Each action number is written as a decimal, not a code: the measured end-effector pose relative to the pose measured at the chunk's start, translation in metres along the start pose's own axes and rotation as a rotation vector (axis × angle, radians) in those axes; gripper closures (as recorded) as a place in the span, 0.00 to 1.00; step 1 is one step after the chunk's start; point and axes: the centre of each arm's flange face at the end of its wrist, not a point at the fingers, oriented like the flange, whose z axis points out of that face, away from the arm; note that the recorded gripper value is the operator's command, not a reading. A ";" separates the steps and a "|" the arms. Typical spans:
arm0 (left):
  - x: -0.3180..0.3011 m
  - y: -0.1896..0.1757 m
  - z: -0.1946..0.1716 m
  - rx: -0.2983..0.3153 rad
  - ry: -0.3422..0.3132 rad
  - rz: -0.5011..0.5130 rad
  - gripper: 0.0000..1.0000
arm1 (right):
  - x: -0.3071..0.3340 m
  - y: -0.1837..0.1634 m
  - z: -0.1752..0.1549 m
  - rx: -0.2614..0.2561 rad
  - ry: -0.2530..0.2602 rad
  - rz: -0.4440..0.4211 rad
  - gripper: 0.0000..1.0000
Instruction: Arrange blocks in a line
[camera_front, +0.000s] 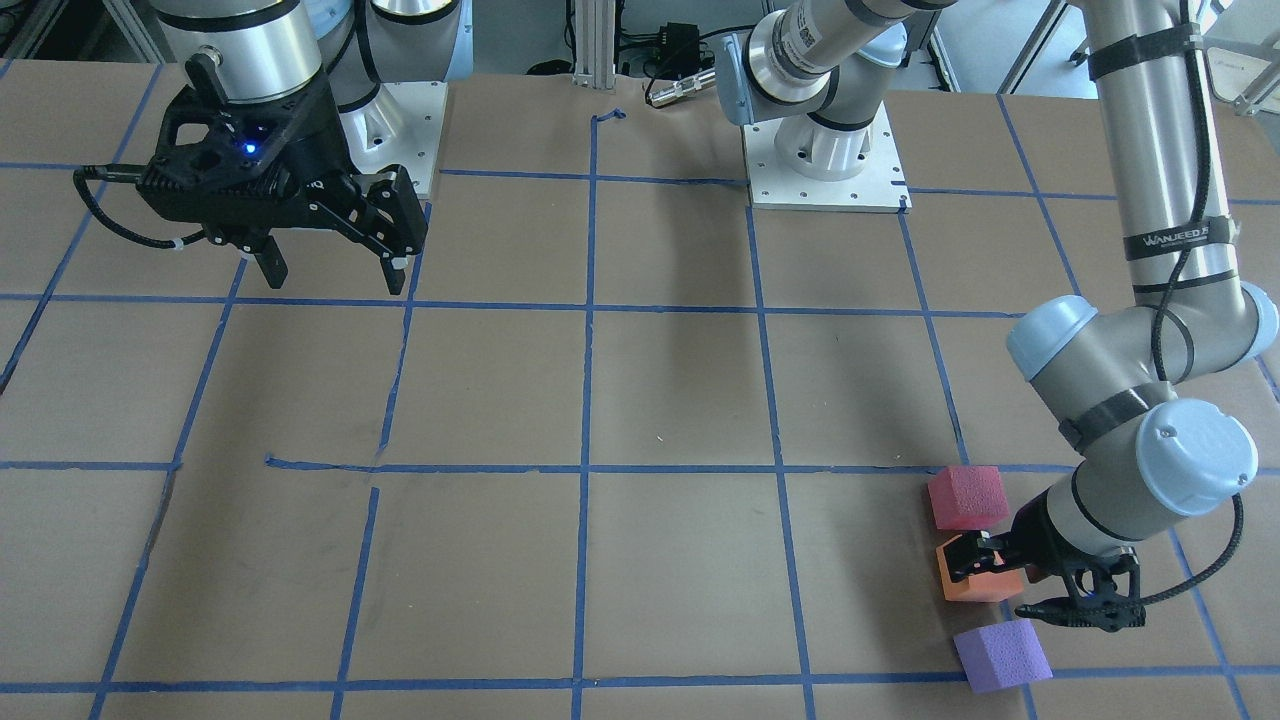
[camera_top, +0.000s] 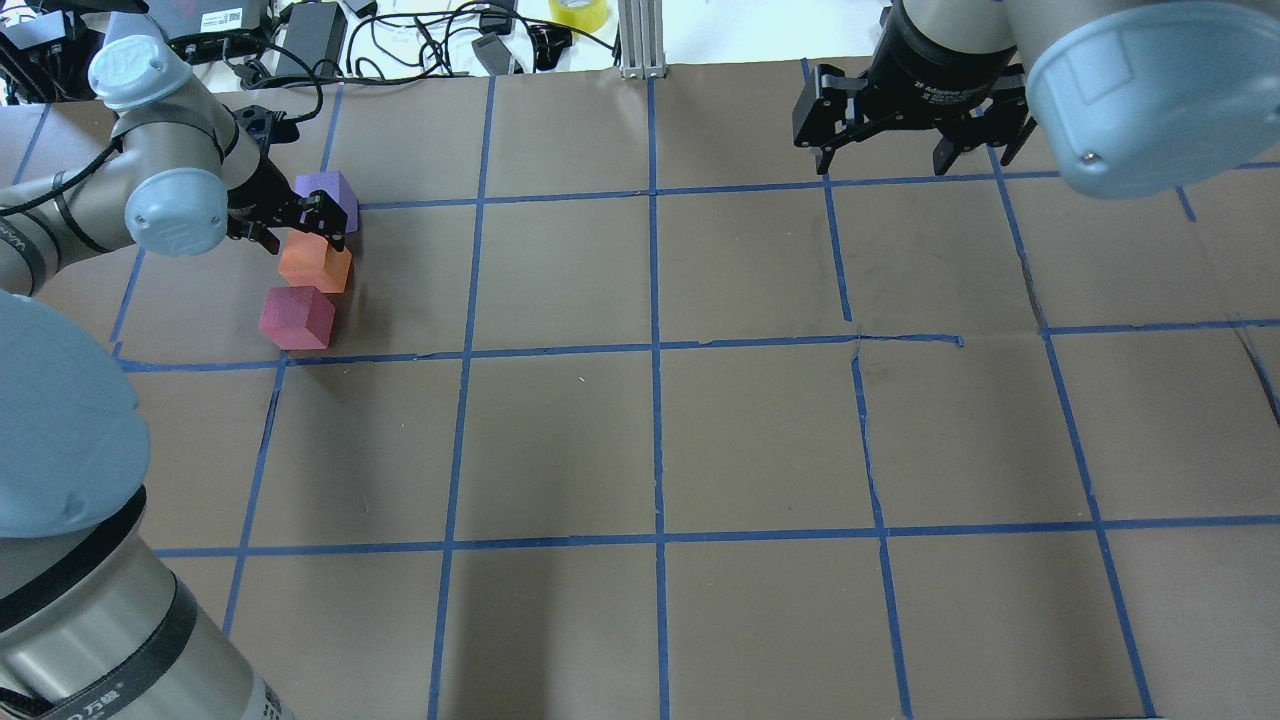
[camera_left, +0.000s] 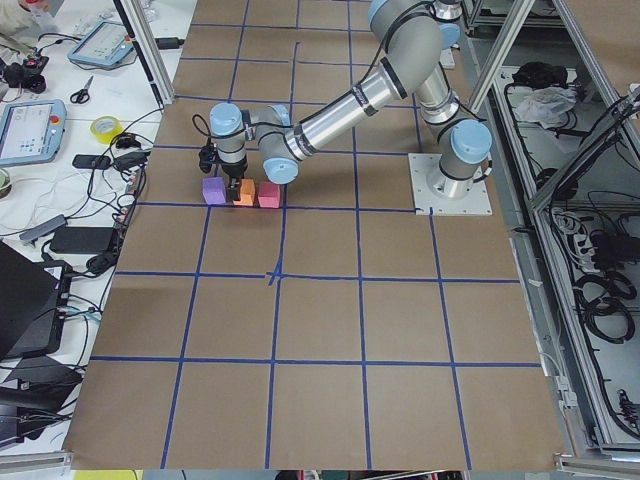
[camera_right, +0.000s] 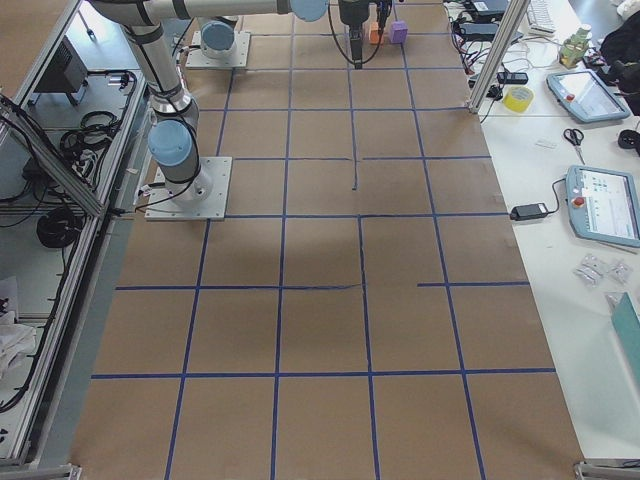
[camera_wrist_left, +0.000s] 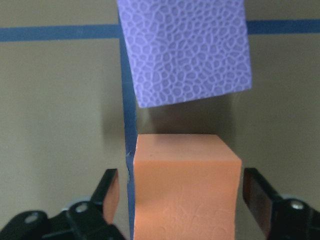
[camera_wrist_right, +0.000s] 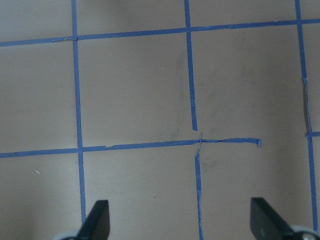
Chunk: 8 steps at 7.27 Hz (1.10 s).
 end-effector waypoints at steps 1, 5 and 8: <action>0.003 0.000 -0.015 0.006 -0.001 0.003 0.00 | 0.000 0.000 0.000 0.000 0.001 0.000 0.00; 0.075 0.018 -0.129 -0.018 -0.006 -0.007 0.00 | 0.000 0.000 0.000 -0.001 0.000 0.000 0.00; 0.192 0.070 -0.231 -0.087 -0.026 0.009 0.00 | 0.001 0.000 0.000 0.000 0.006 0.000 0.00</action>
